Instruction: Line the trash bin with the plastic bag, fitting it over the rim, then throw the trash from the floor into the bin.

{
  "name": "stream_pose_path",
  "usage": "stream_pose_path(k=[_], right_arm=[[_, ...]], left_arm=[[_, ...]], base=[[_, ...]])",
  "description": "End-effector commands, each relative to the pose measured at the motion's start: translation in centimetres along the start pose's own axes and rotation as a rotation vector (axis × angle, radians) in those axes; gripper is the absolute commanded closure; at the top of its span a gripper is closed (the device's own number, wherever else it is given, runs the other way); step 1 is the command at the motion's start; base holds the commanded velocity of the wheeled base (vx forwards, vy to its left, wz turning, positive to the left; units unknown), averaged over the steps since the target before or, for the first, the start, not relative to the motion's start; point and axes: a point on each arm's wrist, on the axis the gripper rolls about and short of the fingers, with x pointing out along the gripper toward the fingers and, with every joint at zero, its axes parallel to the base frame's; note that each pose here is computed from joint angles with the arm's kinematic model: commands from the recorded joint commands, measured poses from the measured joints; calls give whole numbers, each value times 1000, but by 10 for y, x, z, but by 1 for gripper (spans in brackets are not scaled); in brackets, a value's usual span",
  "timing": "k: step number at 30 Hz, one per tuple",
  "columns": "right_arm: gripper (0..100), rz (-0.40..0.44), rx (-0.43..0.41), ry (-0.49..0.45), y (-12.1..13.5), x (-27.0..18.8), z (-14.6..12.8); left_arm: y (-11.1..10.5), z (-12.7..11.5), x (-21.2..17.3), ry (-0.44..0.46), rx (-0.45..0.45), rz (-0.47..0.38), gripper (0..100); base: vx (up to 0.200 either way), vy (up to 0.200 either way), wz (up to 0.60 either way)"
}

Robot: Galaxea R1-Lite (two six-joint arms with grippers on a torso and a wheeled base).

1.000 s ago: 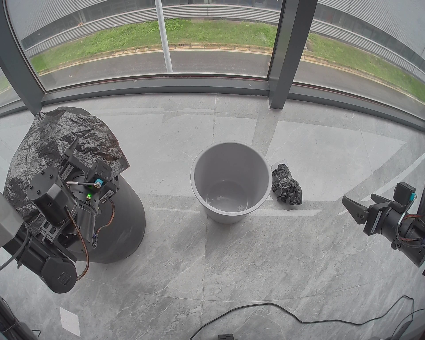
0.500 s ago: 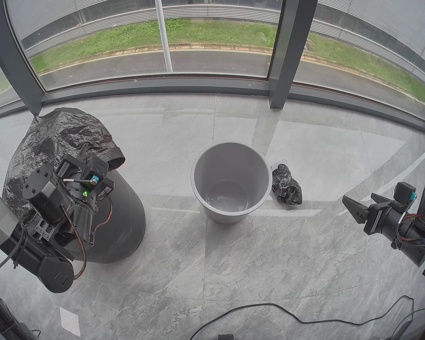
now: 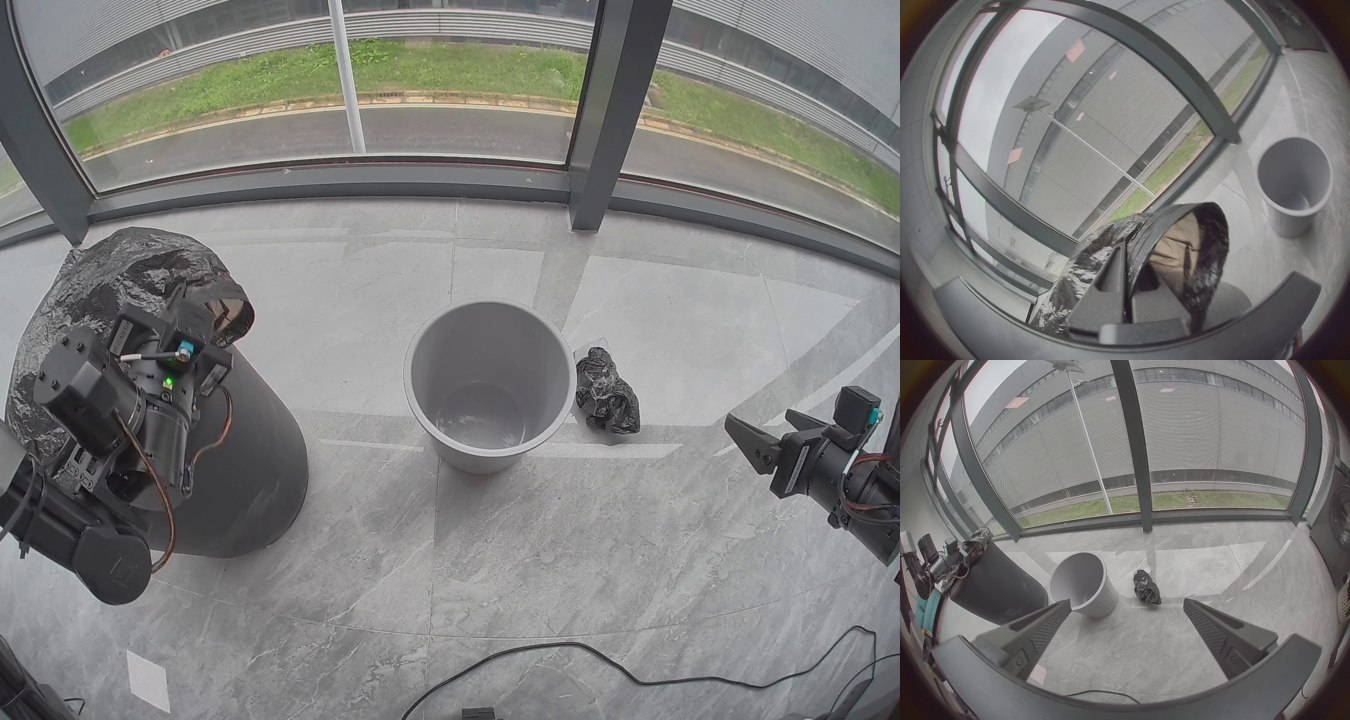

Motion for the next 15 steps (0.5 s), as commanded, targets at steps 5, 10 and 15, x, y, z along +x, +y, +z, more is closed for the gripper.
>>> stream_pose_path(k=[5, 10, 15], right_arm=[[0, 8, 1, -14, 1, -3, 2], [0, 10, 1, -14, 1, -3, 2], [0, 15, 0, -17, 2, -3, 3]], left_arm=[[43, 42, 41, -69, -202, 256, 100], [58, 59, 50, -82, -254, 277, 100], [67, 66, 49, -72, -310, 239, 100]], base=[[0, 0, 0], [0, 0, 0], [0, 0, 0]])
